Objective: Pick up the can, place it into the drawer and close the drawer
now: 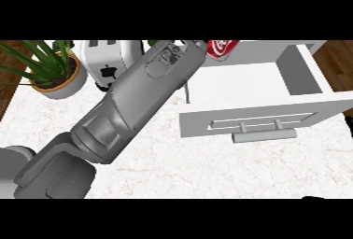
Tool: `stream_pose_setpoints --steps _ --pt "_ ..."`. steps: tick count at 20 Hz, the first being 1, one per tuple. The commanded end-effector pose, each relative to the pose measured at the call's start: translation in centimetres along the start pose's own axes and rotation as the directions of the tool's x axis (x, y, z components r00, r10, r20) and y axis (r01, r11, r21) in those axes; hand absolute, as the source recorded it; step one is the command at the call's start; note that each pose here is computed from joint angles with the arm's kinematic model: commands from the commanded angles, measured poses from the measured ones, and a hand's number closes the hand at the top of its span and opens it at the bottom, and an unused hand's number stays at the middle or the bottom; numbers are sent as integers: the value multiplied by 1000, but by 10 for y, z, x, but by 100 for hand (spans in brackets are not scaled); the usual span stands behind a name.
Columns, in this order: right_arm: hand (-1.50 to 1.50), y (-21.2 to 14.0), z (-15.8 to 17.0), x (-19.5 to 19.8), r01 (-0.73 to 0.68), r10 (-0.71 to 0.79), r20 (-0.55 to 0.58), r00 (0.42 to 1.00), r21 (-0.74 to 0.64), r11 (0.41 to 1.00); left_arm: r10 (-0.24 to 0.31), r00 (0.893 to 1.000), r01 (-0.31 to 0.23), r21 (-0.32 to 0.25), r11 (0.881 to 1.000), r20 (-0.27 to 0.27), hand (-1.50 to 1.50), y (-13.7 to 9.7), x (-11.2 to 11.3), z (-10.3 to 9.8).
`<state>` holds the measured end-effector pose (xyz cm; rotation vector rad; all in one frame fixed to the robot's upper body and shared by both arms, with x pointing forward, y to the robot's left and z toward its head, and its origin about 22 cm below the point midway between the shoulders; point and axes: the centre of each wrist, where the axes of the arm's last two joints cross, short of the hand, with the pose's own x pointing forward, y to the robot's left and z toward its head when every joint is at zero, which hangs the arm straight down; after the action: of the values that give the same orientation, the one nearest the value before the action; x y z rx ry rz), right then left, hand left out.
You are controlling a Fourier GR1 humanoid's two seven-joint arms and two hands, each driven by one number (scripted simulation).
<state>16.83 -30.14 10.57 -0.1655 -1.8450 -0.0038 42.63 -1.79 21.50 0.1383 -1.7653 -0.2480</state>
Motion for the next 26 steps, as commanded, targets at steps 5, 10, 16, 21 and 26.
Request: stream_pose_setpoints --steps 5,10,16,21,26 --pt "-150 3 -7 -10 13 -14 31 999 26 1000 -72 997 72 29 997 13 150 1 -21 0" --pt "-150 14 -24 1 -5 4 32 999 15 1000 -119 992 118 33 992 29 150 -4 -20 3" --pt "-150 18 -13 7 2 -4 37 999 40 999 -143 990 142 94 985 -1 -150 1 -40 3" --pt "-150 19 -16 2 17 -19 44 999 57 998 -125 992 127 138 982 -21 -150 4 -53 5" --pt "-150 11 -14 4 11 -14 41 999 62 998 -129 992 129 163 978 -9 -150 1 -58 9"
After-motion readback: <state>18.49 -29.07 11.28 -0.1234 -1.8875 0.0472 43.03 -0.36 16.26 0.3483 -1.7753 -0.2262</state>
